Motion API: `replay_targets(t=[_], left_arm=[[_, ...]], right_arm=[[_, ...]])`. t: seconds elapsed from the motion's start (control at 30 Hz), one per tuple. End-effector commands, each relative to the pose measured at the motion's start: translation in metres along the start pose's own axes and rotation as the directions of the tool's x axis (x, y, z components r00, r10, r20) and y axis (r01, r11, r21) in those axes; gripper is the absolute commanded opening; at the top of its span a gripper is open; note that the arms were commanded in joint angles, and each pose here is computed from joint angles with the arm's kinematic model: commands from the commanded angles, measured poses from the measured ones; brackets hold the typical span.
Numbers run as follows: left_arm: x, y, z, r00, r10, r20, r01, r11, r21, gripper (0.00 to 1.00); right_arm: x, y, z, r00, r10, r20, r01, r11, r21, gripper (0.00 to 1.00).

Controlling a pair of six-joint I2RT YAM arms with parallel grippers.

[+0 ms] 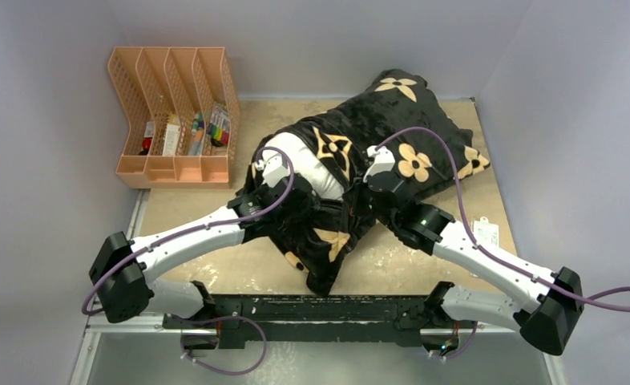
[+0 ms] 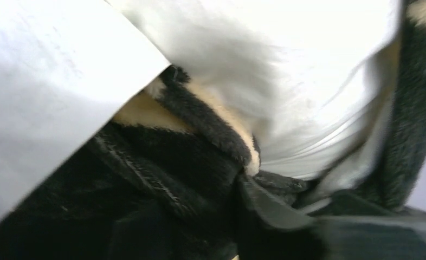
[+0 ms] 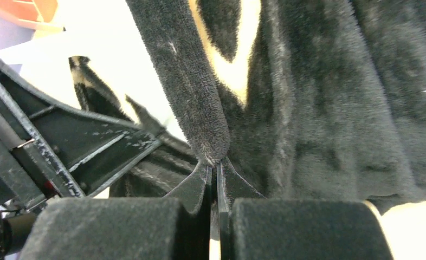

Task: Remove the pillowcase from the pillow
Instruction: Remove the pillow from the pillowcase.

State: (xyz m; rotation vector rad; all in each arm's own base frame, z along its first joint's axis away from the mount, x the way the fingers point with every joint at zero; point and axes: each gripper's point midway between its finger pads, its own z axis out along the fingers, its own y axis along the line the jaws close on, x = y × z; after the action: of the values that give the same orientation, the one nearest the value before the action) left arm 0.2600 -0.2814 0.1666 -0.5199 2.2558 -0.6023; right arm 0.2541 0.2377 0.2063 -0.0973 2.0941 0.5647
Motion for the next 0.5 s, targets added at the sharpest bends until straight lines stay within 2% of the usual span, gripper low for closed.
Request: replay_targets(t=[0.0, 0.17, 0.27, 0.33, 0.4, 0.47], left_arm=[[0.001, 0.017, -0.003, 1.000, 0.010, 0.004, -0.010, 1.000, 0.012, 0.28], [0.010, 0.060, -0.023, 0.995, 0.081, -0.049, -0.085, 0.994, -0.074, 0.02], [0.015, 0.084, -0.036, 0.997, 0.056, -0.062, -0.061, 0.994, -0.093, 0.00], [0.021, 0.105, -0.043, 0.996, 0.056, -0.075, -0.064, 0.992, -0.111, 0.00], [0.020, 0.136, -0.053, 0.997, 0.040, -0.060, -0.051, 0.977, -0.207, 0.00], [0.023, 0.146, -0.059, 0.998, 0.016, -0.059, -0.028, 0.978, -0.207, 0.00]], right_arm=[[-0.035, -0.015, -0.008, 0.993, -0.045, 0.109, 0.036, 0.995, 0.088, 0.00], [-0.062, -0.029, 0.001, 0.990, -0.066, 0.121, 0.046, 0.986, 0.163, 0.00], [-0.073, -0.040, 0.007, 0.989, -0.054, 0.134, 0.023, 0.975, 0.219, 0.00], [-0.070, -0.069, 0.010, 0.994, -0.066, 0.093, 0.028, 0.932, 0.360, 0.00], [-0.063, -0.105, 0.014, 0.997, -0.063, 0.033, 0.038, 0.867, 0.496, 0.00], [-0.061, -0.121, 0.014, 0.999, -0.048, 0.020, 0.031, 0.851, 0.524, 0.00]])
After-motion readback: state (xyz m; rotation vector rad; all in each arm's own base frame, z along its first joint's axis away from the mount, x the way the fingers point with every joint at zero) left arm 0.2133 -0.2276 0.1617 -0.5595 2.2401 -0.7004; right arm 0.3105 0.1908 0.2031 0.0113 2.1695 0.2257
